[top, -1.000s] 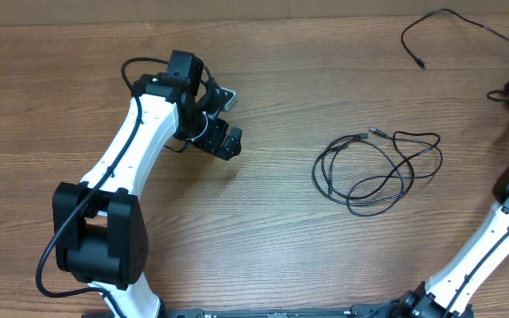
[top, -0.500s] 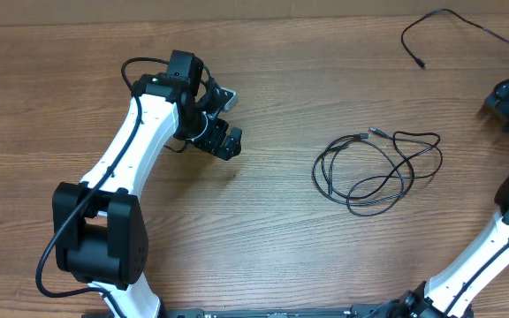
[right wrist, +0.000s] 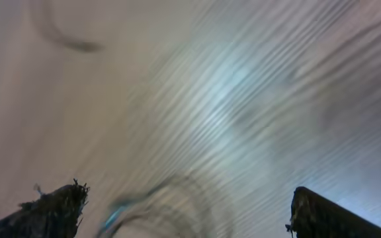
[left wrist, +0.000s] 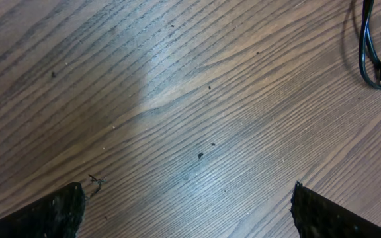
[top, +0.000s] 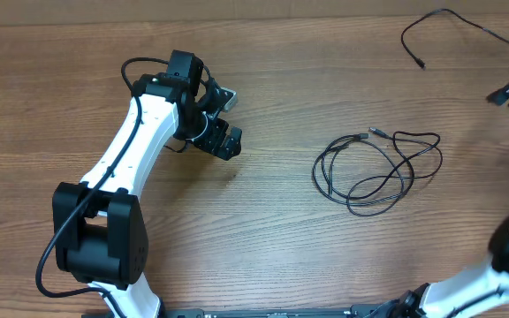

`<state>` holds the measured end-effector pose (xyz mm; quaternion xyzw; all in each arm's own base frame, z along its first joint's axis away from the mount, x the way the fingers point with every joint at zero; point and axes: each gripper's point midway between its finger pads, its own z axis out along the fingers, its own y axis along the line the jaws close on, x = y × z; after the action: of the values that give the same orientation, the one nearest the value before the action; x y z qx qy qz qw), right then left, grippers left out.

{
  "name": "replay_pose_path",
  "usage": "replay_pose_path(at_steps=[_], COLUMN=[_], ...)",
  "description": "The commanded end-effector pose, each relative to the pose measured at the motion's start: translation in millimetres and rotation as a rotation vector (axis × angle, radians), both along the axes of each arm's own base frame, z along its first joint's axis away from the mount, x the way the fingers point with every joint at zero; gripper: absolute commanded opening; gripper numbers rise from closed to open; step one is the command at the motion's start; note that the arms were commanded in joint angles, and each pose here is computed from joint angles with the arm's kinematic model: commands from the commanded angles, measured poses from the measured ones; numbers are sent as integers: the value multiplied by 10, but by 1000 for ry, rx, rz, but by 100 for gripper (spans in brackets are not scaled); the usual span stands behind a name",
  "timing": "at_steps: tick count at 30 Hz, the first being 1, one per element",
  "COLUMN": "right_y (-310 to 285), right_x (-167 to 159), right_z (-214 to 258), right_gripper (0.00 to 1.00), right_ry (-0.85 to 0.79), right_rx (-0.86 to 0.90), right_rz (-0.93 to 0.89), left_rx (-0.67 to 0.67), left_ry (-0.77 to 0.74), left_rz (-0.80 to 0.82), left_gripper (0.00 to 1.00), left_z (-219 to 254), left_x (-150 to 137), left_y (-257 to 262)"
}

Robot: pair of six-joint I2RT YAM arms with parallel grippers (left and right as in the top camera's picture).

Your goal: Untangle cables

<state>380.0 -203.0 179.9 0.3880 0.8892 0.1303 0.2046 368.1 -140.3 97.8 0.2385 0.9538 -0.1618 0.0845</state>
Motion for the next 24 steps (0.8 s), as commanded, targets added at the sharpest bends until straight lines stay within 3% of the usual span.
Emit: replay_pose_path(at_steps=[1, 10, 16, 24], right_y=[415, 1608, 2095, 2296], right_x=[-91, -594, -761, -833], right_z=[440, 503, 418, 326], right_gripper=[100, 100, 100, 100], right_ry=[-74, 156, 286, 383], right_rx=[57, 179, 103, -23], right_rz=[62, 286, 434, 375], left_rx=[4, 5, 5, 5], left_ry=[11, 11, 11, 11], left_rz=[-9, -9, -9, -9], left_gripper=[99, 100, 100, 99], left_z=[-43, -43, -43, -43], left_x=[-16, -16, -16, -16], left_y=[-43, -42, -42, -42])
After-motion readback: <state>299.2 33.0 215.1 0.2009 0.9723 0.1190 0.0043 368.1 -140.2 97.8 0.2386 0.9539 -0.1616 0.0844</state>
